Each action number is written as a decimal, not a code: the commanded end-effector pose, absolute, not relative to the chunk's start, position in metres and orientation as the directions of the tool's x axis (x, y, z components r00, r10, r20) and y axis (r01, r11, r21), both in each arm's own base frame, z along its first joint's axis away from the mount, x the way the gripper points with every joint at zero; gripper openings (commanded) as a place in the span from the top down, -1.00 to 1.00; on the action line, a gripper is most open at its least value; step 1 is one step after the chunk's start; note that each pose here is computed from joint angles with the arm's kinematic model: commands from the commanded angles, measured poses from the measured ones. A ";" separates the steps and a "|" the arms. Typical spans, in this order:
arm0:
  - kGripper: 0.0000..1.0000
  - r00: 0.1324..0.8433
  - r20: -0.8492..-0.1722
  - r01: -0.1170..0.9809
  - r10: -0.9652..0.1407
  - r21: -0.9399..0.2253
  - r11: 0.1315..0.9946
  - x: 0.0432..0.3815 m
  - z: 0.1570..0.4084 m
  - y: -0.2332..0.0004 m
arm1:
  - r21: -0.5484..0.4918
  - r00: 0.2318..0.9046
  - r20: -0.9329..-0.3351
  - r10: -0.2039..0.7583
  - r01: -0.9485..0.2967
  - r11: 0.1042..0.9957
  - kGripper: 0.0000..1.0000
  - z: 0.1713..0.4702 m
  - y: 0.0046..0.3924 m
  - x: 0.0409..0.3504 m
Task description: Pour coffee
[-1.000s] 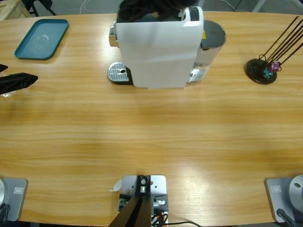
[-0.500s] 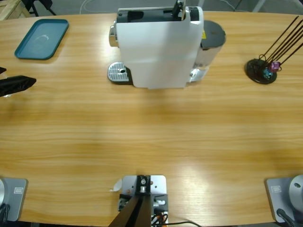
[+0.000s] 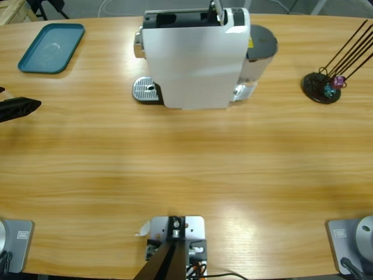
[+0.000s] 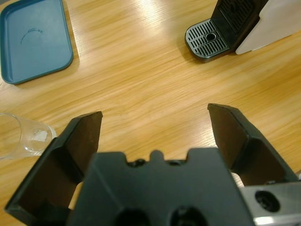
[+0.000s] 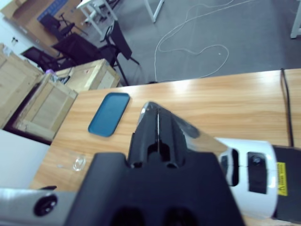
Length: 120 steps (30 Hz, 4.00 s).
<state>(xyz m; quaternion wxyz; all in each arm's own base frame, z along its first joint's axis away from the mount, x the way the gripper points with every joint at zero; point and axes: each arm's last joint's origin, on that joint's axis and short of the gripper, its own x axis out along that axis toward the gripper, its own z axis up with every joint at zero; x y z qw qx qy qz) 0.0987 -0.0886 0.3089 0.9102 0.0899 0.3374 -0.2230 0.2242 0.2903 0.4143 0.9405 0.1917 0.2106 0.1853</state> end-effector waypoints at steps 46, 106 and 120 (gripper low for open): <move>-0.95 0.657 -0.671 0.450 -0.343 -0.016 0.893 0.092 0.300 -0.083 | 0.068 0.606 -0.726 0.324 -0.406 0.911 1.00 0.274 0.350 0.264; -1.00 0.577 -0.636 -0.496 0.512 0.224 0.839 0.194 0.209 -0.031 | -0.017 0.473 -0.794 0.382 -0.646 0.763 -1.00 0.389 0.298 0.190; -0.66 0.609 -0.620 -0.480 0.495 0.209 0.852 0.203 0.189 -0.036 | -0.020 0.469 -0.799 0.376 -0.646 0.763 -1.00 0.384 0.305 0.194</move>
